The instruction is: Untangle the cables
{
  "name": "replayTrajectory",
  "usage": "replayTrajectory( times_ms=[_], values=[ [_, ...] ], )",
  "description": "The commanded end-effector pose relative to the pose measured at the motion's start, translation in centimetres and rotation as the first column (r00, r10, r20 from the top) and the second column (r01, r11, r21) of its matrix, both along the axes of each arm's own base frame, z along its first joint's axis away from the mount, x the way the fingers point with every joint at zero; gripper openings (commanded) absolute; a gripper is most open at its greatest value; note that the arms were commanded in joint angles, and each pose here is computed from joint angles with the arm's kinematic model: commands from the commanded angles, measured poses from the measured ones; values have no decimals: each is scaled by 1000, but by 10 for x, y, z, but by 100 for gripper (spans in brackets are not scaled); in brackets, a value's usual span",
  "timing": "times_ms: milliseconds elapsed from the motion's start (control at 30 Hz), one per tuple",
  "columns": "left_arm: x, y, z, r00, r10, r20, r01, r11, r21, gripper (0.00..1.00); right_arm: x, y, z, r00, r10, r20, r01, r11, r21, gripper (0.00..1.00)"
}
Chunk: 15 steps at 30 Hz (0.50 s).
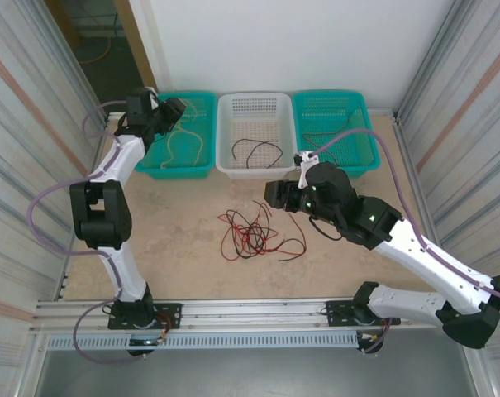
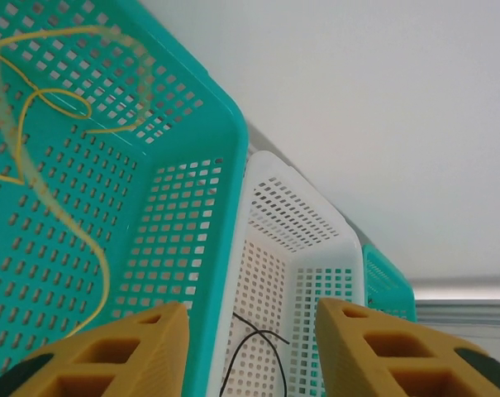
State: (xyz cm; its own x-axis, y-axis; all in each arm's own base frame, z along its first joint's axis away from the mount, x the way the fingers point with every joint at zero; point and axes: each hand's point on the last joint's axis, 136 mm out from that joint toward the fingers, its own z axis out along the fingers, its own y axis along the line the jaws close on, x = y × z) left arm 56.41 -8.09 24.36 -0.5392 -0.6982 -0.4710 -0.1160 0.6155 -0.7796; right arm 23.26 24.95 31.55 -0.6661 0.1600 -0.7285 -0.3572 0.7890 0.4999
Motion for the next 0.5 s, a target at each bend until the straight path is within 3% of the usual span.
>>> replayTrajectory(
  times_ms=[0, 167, 267, 367, 467],
  values=[
    [-14, 4, 63, 990, 3, 138, -5, 1000, 18, 46, 2, -1, 0, 1000, 2, 0, -2, 1000, -16, 59],
    [-48, -15, 110, 972, -84, 220, 67, 994, 84, 46, 2, -2, -2, 1000, -6, -5, 6, 1000, -15, 60],
    [-85, -46, 127, 946, -207, 250, 164, 970, 181, 44, 4, -5, -12, 999, -35, -30, 34, 999, -35, 60],
    [-134, -83, 127, 903, -358, 237, 289, 915, 283, 44, 9, -9, -31, 995, -71, -76, 64, 994, -84, 59],
    [-190, -113, 109, 849, -489, 198, 381, 828, 412, 45, 14, -14, -54, 985, -114, -129, 97, 987, -130, 58]
  ],
)
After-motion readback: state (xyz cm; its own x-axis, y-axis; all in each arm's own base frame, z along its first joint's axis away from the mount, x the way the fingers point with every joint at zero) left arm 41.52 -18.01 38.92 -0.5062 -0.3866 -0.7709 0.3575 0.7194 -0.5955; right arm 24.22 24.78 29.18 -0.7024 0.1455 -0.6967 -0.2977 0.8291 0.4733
